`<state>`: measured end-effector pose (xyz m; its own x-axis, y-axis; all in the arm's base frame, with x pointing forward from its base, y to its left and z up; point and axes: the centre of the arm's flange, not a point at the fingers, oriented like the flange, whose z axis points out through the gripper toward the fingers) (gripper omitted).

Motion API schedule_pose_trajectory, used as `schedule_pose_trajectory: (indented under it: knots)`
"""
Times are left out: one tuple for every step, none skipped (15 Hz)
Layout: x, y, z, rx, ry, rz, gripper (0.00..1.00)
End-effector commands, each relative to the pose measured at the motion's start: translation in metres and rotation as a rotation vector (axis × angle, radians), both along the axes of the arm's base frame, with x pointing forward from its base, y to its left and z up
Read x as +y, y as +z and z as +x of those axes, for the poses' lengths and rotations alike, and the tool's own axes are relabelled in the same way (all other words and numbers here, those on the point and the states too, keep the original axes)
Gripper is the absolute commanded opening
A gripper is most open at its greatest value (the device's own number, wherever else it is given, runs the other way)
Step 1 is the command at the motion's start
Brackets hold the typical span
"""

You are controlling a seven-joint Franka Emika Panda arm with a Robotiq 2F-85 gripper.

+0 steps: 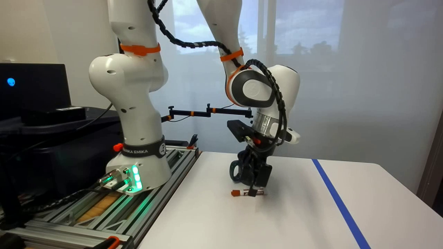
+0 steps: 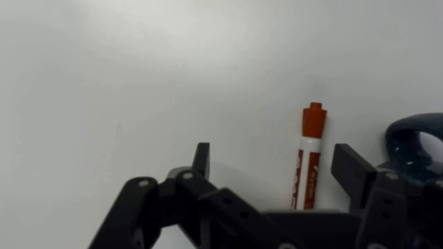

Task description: Remove the red marker from the dark green mug.

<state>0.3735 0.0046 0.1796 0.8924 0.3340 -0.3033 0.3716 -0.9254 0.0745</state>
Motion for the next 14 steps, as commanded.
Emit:
schedule_pose_trajectory:
  knots:
    - [0.011,0.041,0.007,-0.003,0.016,-0.032,1.00]
    - [0.014,0.051,0.009,-0.003,0.015,-0.043,1.00]
    - [0.017,0.061,0.011,0.000,0.012,-0.050,1.00]
    - [0.021,0.070,0.013,0.005,0.009,-0.058,1.00]
    - [0.025,0.082,0.015,0.007,-0.003,-0.062,1.00]
    - [0.029,0.093,0.017,0.005,-0.017,-0.070,0.99]
    - [0.033,0.103,0.018,0.004,-0.031,-0.071,1.00]
    - [0.036,0.113,0.020,0.002,-0.046,-0.073,1.00]
    - [0.040,0.121,0.021,-0.012,-0.065,-0.079,1.00]
    - [0.043,0.129,0.022,-0.023,-0.080,-0.087,1.00]
    - [0.047,0.137,0.022,-0.038,-0.099,-0.099,1.00]
    - [0.048,0.142,0.023,-0.055,-0.114,-0.106,1.00]
    - [0.051,0.147,0.024,-0.073,-0.131,-0.124,1.00]
    - [0.053,0.150,0.024,-0.083,-0.137,-0.125,1.00]
